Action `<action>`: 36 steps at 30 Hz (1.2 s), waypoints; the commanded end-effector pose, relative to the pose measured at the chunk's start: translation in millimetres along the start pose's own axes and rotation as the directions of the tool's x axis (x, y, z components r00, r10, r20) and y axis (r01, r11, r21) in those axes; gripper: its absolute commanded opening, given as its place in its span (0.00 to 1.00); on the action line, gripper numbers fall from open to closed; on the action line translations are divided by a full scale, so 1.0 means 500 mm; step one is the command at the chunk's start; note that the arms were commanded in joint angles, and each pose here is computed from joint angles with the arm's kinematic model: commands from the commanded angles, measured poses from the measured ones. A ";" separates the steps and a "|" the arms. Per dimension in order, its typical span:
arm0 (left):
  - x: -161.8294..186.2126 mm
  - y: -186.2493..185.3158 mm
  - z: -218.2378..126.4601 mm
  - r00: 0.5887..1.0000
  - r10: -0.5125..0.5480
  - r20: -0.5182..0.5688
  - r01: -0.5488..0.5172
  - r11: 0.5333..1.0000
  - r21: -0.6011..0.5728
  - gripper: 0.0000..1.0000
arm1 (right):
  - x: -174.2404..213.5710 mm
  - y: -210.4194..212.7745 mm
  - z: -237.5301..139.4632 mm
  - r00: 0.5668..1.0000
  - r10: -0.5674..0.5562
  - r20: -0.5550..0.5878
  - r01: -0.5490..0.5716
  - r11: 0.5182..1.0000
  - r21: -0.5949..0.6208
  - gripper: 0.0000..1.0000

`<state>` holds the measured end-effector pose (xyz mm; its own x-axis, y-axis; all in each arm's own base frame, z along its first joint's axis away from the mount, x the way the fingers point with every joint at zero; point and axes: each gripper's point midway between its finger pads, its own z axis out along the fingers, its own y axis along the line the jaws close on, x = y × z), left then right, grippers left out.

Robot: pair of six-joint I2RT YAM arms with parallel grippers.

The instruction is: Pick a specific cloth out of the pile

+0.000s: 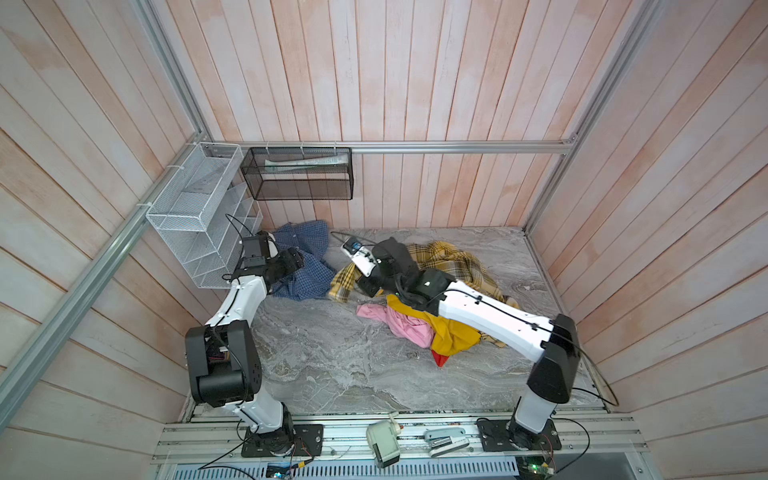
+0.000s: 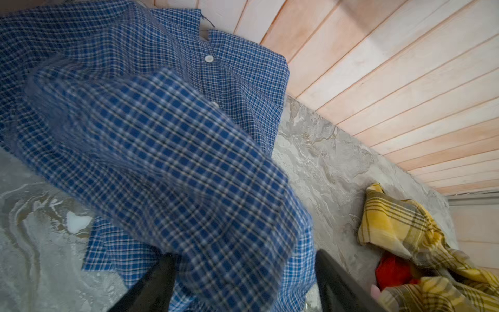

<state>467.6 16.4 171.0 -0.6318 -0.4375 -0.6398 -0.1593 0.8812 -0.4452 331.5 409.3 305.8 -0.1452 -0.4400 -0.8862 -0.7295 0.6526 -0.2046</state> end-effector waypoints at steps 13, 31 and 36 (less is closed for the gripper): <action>0.111 -0.044 0.097 0.984 0.103 -0.146 -0.115 0.991 -0.070 0.81 | 0.483 -0.215 -0.128 0.799 0.555 -0.231 -0.437 0.800 0.410 0.02; 0.196 -0.075 0.098 0.955 0.142 -0.259 -0.153 0.988 -0.022 0.51 | 0.305 -0.282 -0.219 0.861 0.509 0.002 -0.463 0.781 0.419 0.78; 0.222 -0.046 0.125 0.943 0.118 -0.312 -0.148 0.986 -0.072 0.73 | 0.275 -0.296 -0.235 0.869 0.494 0.014 -0.453 0.784 0.424 0.80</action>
<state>452.1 -62.9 87.3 -0.8244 -0.2629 -0.5012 -0.1112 0.9435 -0.3121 337.5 184.5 257.4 -0.4808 -0.0273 -0.8764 -0.2368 0.9664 0.0998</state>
